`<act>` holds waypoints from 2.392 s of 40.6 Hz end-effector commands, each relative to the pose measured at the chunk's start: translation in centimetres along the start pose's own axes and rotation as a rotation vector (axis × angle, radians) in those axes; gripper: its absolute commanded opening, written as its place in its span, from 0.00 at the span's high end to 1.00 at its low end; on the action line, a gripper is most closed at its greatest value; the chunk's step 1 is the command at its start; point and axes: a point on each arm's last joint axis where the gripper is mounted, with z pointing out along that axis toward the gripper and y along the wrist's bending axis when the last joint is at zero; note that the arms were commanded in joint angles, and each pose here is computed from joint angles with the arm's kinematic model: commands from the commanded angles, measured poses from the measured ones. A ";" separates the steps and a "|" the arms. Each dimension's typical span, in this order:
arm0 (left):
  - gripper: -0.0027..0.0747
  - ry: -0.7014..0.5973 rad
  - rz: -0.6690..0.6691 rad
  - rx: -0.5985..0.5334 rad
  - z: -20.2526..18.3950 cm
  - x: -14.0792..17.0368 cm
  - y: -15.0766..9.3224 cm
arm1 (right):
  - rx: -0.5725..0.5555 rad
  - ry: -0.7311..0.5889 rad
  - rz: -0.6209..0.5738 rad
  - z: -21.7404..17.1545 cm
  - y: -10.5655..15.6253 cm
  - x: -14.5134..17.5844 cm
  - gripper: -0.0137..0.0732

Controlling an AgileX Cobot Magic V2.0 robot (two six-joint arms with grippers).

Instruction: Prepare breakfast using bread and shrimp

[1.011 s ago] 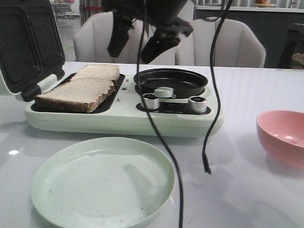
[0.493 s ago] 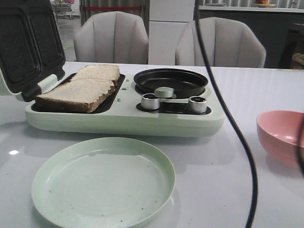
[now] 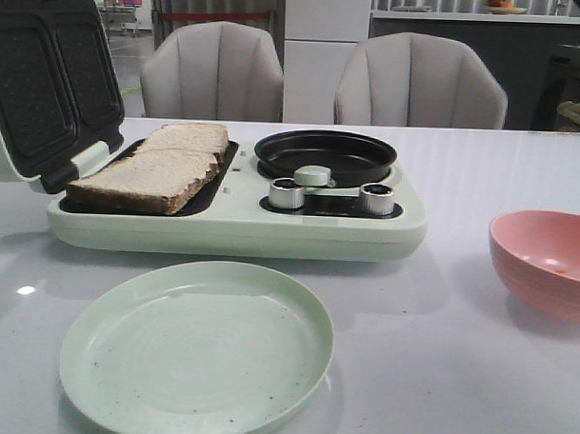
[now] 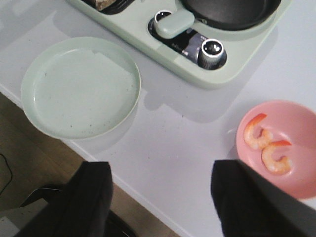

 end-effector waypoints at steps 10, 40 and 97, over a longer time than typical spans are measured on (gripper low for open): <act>0.35 0.101 0.020 -0.043 0.7 -1.4 -0.1 | 0.006 -0.177 -0.003 -3.6 -0.1 3.6 0.23; 0.39 0.419 -0.420 -0.317 8.3 -5.7 11.8 | 0.006 -0.188 -0.003 -3.9 -0.1 3.7 0.23; 0.84 -0.085 -0.560 -0.080 10.2 -14.8 24.3 | 0.006 -0.188 -0.003 -3.9 -0.1 3.7 0.23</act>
